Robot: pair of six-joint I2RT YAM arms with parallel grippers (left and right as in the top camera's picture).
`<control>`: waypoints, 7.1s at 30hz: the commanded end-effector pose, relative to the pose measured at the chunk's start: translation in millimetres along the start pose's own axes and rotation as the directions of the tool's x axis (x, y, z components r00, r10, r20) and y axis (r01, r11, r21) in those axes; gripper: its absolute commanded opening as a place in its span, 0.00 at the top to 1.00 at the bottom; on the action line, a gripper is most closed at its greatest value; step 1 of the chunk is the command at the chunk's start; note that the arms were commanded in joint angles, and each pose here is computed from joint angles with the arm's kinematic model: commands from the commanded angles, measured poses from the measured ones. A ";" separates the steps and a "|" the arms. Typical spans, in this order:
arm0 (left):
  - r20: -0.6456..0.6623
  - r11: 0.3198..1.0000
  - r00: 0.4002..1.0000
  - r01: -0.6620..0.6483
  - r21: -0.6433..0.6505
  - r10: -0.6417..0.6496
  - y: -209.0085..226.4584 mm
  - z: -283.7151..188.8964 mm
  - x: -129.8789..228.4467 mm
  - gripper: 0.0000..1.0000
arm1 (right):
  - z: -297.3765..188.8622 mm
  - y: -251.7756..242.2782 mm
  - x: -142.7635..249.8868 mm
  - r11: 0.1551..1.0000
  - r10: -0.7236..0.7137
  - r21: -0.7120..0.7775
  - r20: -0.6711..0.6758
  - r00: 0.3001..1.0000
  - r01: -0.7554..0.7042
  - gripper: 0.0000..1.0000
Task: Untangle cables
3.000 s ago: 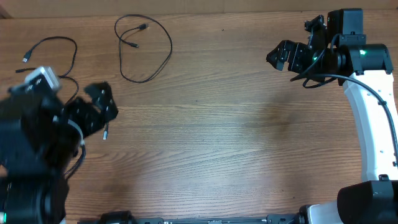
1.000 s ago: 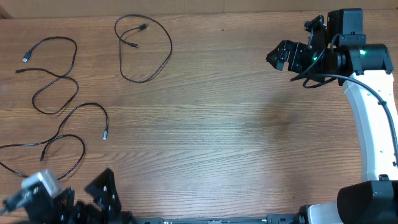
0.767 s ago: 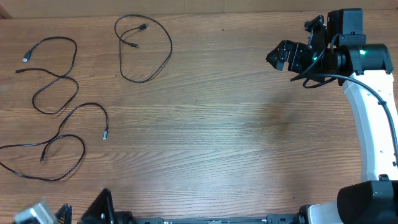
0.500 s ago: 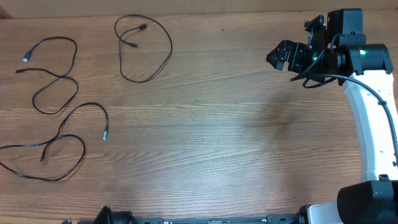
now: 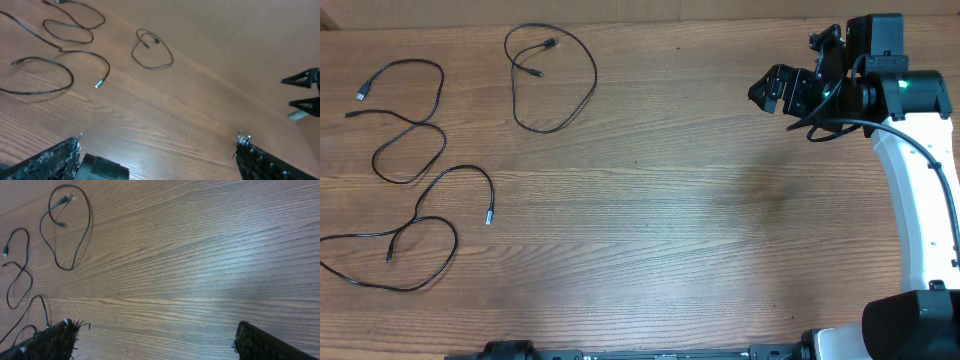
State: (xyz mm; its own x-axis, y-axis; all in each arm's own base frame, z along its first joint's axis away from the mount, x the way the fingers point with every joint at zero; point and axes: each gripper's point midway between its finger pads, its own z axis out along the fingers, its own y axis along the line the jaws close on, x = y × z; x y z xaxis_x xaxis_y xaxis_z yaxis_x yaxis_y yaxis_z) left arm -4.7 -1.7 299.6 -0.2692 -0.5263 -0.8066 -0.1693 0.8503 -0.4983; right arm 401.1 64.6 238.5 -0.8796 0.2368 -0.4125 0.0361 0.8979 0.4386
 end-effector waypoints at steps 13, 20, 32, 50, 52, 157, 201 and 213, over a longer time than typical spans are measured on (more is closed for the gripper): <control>0.089 0.998 0.996 -0.011 -0.060 0.016 10.2 108.7 -18.2 0.00 | -0.6 0.8 -0.2 1.000 -0.002 0.003 0.007 1.000 0.002 0.00; 0.064 0.998 0.997 -0.036 -0.044 0.039 17.0 172.9 1.0 0.00 | -0.6 0.8 -0.2 1.000 -0.002 0.003 0.007 1.000 0.002 0.00; 0.158 0.986 0.978 -0.152 0.073 0.140 11.6 244.7 19.8 0.01 | -0.6 0.8 -0.2 1.000 -0.002 0.003 0.007 1.000 0.002 0.00; 0.260 0.917 0.895 -0.392 0.069 0.363 26.3 280.5 41.1 0.00 | -0.6 0.8 -0.2 1.000 -0.002 0.003 0.007 1.000 0.002 0.00; 0.244 0.919 0.898 -0.390 0.063 0.365 30.3 282.9 45.8 0.01 | -0.6 0.8 -0.2 1.000 -0.002 0.003 0.007 1.000 0.002 0.00; 0.249 0.890 0.867 -0.455 0.039 0.432 32.6 282.8 44.2 0.00 | -107.9 27.2 55.5 0.881 -0.204 -0.009 0.894 0.398 0.473 0.00; 0.249 0.890 0.867 -0.455 0.039 0.432 32.6 282.8 44.2 0.01 | -20.4 -81.5 160.7 0.968 -0.178 0.033 0.788 0.590 0.249 0.00; 0.249 0.890 0.867 -0.455 0.039 0.432 32.7 282.9 44.4 0.01 | -41.9 -70.9 155.5 0.956 -0.197 0.050 0.843 0.501 0.291 0.00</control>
State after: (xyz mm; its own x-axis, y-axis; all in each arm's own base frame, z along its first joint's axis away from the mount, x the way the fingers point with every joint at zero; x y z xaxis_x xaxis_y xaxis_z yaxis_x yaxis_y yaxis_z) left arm 246.0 3.4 158.8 -0.0731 -0.0803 -0.9941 0.0065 0.9967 -0.0810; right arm 241.7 23.8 178.9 -0.0518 0.2514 -0.9665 -0.2042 0.9447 0.2567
